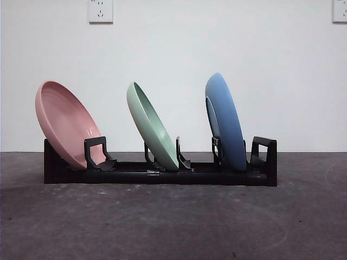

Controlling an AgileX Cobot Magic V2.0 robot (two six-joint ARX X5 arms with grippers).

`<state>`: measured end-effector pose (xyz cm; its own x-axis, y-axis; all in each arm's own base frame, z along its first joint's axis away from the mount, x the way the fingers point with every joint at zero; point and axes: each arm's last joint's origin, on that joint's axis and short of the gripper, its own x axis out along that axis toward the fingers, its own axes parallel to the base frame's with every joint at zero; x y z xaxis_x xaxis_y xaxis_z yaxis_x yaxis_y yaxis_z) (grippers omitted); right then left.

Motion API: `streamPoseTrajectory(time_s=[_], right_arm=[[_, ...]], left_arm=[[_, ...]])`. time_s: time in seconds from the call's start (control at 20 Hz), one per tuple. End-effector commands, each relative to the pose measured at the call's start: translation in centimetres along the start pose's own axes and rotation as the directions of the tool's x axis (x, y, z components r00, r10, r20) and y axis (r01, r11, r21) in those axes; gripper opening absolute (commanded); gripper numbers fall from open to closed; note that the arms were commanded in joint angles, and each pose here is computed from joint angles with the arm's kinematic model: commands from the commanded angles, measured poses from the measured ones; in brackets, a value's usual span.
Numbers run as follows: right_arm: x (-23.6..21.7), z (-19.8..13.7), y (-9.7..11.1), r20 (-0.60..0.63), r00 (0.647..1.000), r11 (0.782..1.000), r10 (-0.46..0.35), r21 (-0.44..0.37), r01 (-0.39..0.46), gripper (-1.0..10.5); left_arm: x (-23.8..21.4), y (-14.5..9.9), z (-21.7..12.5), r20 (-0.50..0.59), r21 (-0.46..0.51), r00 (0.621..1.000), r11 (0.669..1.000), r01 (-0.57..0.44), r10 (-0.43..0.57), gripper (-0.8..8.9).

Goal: Place the plate

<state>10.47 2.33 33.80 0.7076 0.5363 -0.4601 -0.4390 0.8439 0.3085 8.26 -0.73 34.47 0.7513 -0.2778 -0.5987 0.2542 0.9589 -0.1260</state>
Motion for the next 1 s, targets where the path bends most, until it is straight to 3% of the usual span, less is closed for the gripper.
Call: streamPoseTrajectory(time_s=[0.05, 0.25, 0.35, 0.55, 0.8, 1.0], right_arm=[[0.5, 1.0, -0.1, -0.036, 0.999, 0.998, -0.025, 0.061, 0.027, 3.0], [2.3, 3.3, -0.5, -0.164, 0.986, 0.976, -0.02, 0.212, 0.055, 3.0], [4.1, 5.3, -0.9, -0.273, 0.962, 0.969, -0.006, 0.236, 0.073, 3.1], [8.8, 9.2, -1.1, -0.363, 0.931, 0.978, 0.036, 0.204, 0.042, 3.1], [15.0, 13.3, -0.9, -0.351, 0.934, 0.99, 0.073, 0.142, -0.023, 3.1], [19.0, 14.7, -0.6, -0.333, 0.938, 0.992, 0.092, 0.108, -0.059, 3.1]], left_arm=[[-0.7, -0.2, 1.0, 0.057, 0.062, 0.998, 0.998, -0.001, -0.003, 4.01], [-0.7, -0.1, 1.3, 0.086, 0.071, 0.996, 0.997, -0.005, -0.002, 4.01], [-0.7, -0.1, 1.3, 0.087, 0.071, 0.996, 0.997, -0.005, -0.001, 4.01], [-0.7, -0.1, 1.5, 0.109, 0.076, 0.994, 0.997, -0.008, -0.001, 4.02], [-0.8, -0.1, 2.3, 0.188, 0.065, 0.982, 0.998, -0.014, 0.001, 4.02], [-0.8, -0.1, 2.4, 0.192, 0.049, 0.981, 0.999, -0.011, 0.001, 4.02]])
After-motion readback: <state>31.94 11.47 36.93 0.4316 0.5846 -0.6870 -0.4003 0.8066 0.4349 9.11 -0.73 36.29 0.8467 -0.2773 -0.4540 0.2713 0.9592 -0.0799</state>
